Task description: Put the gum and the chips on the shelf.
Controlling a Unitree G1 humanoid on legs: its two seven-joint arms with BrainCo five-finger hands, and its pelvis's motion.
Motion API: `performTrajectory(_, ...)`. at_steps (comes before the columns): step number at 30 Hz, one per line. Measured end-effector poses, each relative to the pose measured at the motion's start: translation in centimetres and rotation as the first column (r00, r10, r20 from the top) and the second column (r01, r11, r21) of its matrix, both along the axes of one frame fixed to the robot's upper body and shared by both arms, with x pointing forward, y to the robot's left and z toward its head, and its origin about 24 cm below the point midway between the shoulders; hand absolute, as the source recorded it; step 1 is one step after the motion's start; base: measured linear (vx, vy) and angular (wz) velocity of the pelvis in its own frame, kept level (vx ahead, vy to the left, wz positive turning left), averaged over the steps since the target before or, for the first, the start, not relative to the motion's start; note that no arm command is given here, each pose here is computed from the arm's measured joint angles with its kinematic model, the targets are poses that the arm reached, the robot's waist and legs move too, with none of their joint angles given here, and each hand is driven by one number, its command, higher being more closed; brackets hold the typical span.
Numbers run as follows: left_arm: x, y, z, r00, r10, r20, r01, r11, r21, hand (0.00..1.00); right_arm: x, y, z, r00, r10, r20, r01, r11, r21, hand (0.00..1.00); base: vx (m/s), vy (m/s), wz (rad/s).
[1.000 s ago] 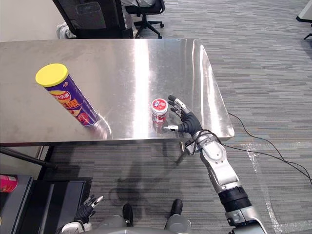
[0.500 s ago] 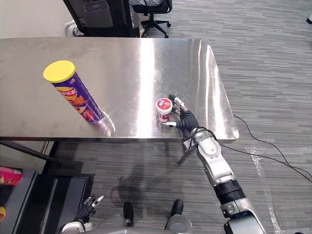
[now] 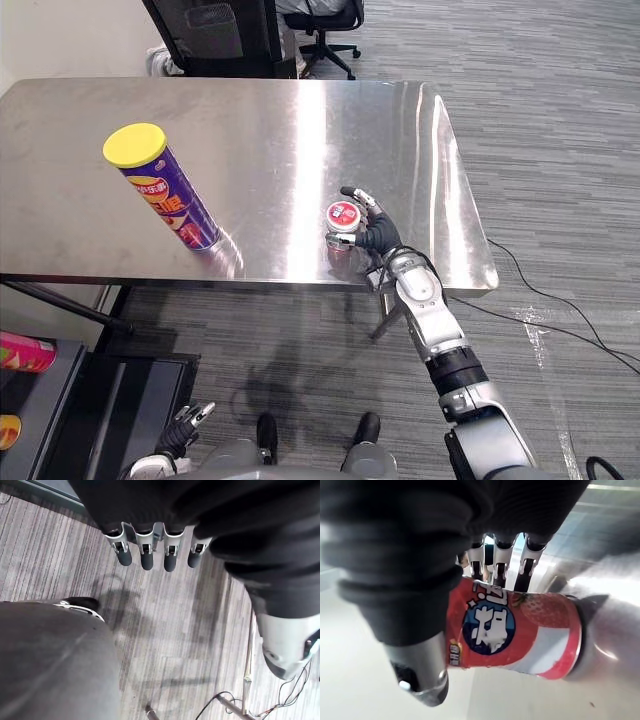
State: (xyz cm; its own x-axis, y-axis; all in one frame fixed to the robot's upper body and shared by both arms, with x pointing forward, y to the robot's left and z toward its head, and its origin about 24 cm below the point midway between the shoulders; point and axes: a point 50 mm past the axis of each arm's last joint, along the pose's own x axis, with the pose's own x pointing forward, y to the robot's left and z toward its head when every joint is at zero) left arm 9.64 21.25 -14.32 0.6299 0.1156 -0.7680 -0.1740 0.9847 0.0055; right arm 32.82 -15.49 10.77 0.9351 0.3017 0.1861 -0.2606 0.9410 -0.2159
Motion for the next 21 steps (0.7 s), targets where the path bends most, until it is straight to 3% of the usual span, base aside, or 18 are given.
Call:
performTrajectory(17, 0.3, -0.2, 0.1, 0.999, -0.031, 0.009, 0.031, 0.999, 0.012, 0.0, 1.0, 2.0, 0.4, 1.0, 0.012, 0.002, -0.012, 0.999, 0.033, 1.0, -0.01, -0.002, 0.02)
performTrajectory(21, 0.2, -0.1, 0.2, 1.0, -0.029, 0.009, 0.028, 1.0, 0.014, 0.0, 0.2, 2.8, 2.1, 0.995, 0.049, 0.083, -0.054, 0.997, 0.054, 1.0, 0.0, 0.0, 0.0)
